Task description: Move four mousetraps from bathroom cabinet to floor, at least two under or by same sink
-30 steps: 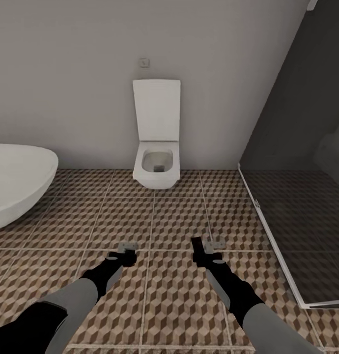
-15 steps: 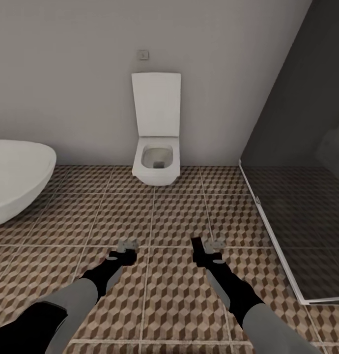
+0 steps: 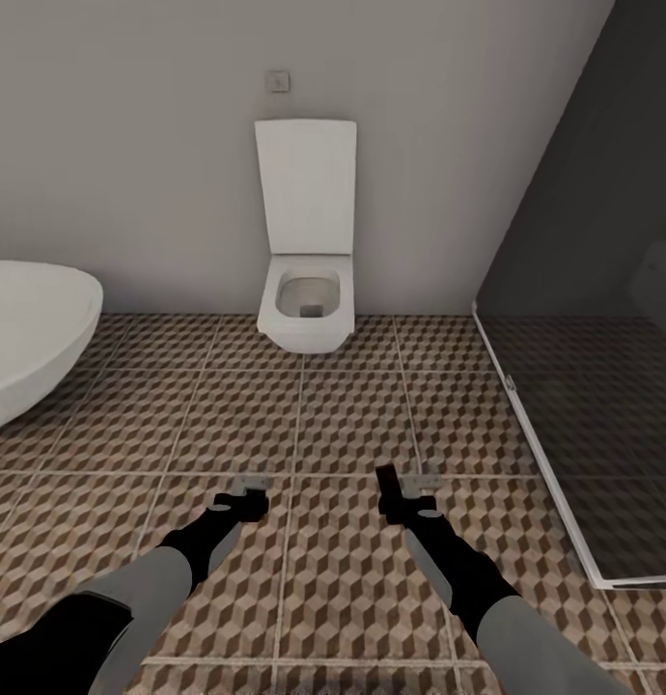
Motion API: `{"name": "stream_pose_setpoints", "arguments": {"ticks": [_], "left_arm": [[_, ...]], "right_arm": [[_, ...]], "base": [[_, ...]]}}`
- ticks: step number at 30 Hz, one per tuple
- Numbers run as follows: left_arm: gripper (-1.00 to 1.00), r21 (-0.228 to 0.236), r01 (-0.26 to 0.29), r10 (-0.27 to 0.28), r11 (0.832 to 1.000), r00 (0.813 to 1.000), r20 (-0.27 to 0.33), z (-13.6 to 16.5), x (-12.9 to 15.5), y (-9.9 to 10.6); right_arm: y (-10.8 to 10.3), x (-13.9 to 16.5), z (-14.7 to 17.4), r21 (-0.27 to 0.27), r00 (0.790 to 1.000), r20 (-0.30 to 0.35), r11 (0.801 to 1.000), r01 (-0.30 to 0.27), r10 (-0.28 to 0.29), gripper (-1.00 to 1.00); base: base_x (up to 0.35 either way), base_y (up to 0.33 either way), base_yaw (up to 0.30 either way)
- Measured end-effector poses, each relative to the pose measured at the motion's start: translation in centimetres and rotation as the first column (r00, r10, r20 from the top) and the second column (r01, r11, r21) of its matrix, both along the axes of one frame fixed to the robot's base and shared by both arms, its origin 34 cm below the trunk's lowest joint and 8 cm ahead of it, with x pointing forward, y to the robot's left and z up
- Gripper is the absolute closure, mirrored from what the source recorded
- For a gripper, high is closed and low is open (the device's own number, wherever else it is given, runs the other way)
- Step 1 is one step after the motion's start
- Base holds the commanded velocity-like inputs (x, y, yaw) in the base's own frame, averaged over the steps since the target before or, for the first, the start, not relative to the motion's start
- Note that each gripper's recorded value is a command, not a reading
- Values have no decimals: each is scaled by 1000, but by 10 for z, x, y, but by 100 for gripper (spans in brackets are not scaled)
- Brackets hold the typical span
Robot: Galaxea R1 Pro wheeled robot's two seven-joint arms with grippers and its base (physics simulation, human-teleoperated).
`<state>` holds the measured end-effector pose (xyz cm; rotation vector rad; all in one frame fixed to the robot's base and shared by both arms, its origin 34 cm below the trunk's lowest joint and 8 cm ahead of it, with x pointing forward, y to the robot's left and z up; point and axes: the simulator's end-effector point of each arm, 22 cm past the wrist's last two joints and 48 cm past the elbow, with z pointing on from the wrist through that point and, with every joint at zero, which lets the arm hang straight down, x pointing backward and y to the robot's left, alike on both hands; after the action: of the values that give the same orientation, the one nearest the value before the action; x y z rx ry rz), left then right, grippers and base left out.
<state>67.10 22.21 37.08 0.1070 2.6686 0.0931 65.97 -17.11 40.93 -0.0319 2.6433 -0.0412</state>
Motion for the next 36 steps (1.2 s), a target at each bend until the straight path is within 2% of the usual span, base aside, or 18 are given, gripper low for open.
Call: {"name": "stream_pose_setpoints", "arguments": {"ticks": [36], "left_arm": [[100,2,0,1,1000,998,-66,-106,-37,1]], "right_arm": [[1,-31,-104,1,998,-57,1000,0,0,100]], "base": [[0,0,0]]}}
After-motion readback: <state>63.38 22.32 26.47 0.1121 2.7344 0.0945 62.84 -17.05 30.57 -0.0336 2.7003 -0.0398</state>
